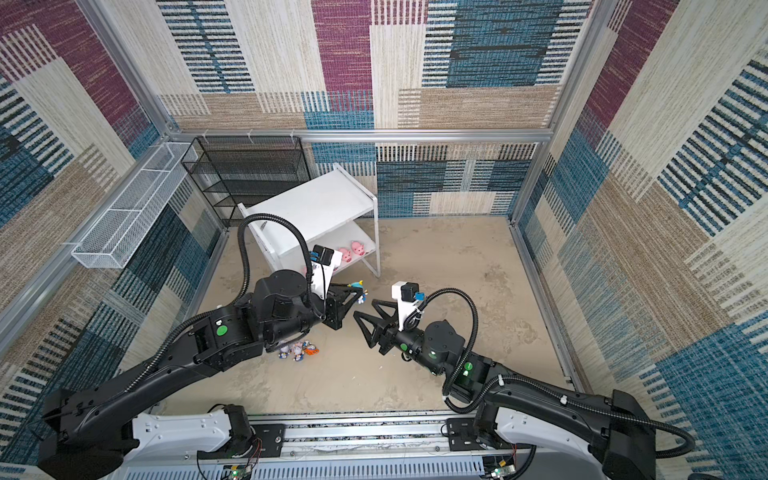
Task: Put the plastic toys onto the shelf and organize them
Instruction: 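Raise the figurine over the top shelf with the left gripper while the right withdraws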
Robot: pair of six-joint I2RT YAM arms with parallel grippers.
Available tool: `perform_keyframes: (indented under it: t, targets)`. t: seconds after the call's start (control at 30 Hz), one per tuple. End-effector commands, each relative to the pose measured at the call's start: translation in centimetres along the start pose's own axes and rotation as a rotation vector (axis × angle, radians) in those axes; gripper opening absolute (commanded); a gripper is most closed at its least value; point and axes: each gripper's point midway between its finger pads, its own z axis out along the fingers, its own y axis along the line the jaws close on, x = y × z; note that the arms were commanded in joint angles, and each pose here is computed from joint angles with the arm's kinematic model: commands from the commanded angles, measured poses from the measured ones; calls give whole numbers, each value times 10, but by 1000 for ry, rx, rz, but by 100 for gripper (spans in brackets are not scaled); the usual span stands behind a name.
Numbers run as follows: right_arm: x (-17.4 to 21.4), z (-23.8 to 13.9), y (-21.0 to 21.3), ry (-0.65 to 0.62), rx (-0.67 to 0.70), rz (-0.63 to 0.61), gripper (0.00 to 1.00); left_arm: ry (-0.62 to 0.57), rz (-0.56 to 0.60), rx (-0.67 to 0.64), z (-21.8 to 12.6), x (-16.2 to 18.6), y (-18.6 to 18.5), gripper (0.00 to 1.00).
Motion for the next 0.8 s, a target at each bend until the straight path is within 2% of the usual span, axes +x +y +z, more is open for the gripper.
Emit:
perform_keyframes:
  t: [0.0, 0.13, 0.33, 0.5, 0.77]
  targets:
    - [4, 0, 9, 48, -37, -102, 78, -19, 94, -126, -12, -12, 20, 2]
    - [3, 0, 17, 90, -60, -205, 88, -58, 153, -297, -28, -35, 44, 3]
    - [-7, -3, 21, 105, -57, -308, 92, -130, 224, -558, -44, -69, 80, 1]
    - [-16, -4, 32, 105, -93, -360, 97, -169, 200, -654, -45, -82, 109, 0]
    - [-17, -7, 32, 107, -95, -379, 99, -208, 200, -689, -41, -95, 137, 0]
